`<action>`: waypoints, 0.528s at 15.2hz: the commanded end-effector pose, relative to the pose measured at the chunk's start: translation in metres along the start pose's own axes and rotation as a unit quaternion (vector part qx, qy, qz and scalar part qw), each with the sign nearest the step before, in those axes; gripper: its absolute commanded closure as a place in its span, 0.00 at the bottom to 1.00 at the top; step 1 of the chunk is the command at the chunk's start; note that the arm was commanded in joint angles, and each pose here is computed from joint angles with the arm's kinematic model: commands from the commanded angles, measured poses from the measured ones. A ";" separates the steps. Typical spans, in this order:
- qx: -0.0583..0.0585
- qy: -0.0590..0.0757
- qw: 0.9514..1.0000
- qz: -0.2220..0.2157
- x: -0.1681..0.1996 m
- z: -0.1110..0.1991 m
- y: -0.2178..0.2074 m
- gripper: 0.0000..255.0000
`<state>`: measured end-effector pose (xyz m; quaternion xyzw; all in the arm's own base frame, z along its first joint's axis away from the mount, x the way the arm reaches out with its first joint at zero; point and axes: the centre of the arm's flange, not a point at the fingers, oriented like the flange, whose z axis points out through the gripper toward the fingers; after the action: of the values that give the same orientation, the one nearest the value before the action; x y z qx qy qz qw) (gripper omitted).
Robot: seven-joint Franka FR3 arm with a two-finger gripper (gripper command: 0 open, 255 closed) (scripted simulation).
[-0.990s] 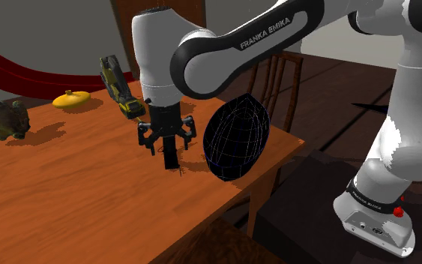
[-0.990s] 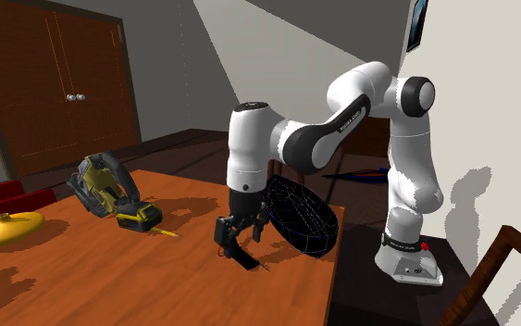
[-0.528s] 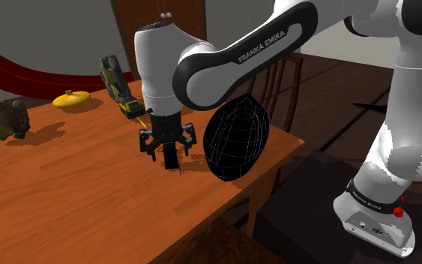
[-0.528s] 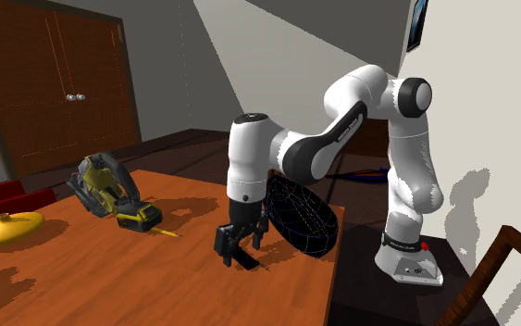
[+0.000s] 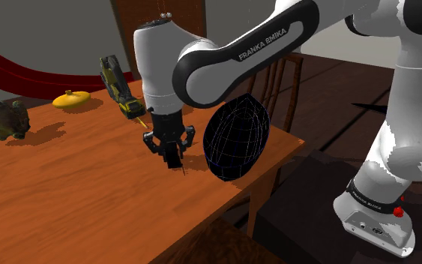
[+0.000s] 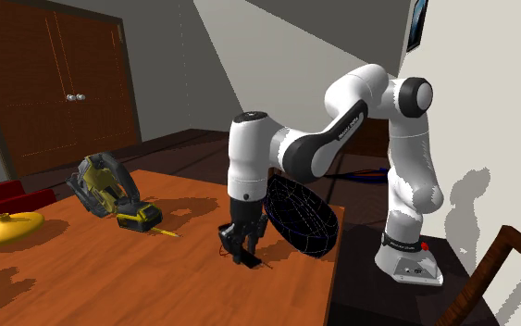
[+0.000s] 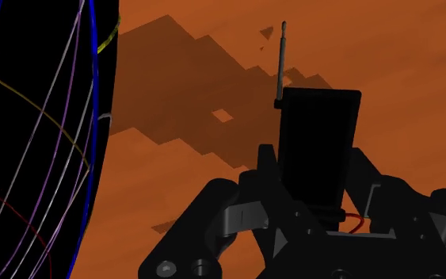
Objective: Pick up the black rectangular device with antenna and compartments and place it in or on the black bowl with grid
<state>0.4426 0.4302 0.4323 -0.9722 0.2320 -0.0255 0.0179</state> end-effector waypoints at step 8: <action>0.012 -0.001 1.000 -0.001 0.000 -0.007 -0.004 1.00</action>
<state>0.4434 0.4329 0.4359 -0.9720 0.2313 -0.0281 0.0296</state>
